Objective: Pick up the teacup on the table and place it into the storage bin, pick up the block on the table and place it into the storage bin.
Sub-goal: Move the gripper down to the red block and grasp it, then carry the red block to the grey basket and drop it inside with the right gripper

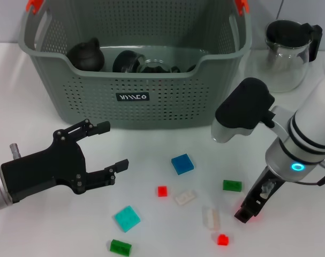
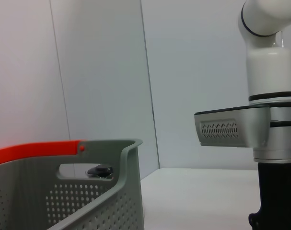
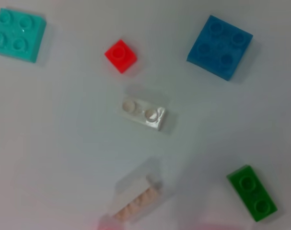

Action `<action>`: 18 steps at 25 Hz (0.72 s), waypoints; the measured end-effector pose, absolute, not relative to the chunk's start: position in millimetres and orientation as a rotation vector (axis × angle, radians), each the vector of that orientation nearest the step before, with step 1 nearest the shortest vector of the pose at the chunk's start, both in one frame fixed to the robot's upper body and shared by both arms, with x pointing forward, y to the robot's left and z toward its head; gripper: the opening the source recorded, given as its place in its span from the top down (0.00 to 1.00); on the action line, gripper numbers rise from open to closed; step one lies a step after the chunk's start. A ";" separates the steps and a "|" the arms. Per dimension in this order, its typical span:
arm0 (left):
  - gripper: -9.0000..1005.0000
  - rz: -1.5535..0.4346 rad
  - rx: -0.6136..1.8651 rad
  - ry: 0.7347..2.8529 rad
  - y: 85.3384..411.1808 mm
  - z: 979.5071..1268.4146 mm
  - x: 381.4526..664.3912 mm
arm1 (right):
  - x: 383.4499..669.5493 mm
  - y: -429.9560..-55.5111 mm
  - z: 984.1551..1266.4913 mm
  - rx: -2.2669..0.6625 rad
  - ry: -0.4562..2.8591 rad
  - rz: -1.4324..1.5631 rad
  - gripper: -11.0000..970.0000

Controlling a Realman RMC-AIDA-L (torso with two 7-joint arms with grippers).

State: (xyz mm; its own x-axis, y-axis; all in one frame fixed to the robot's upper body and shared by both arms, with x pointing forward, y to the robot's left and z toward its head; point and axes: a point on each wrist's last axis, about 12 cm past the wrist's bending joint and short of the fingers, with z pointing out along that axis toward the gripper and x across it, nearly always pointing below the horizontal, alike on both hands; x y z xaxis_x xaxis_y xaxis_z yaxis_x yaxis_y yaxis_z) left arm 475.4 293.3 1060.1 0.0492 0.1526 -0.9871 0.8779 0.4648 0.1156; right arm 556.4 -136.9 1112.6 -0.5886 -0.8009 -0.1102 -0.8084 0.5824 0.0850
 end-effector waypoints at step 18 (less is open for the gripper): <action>0.18 -0.679 0.945 1.462 299.7 1058.2 474.3 | 542.7 -129.8 1185.0 -1.437 2.571 0.275 0.54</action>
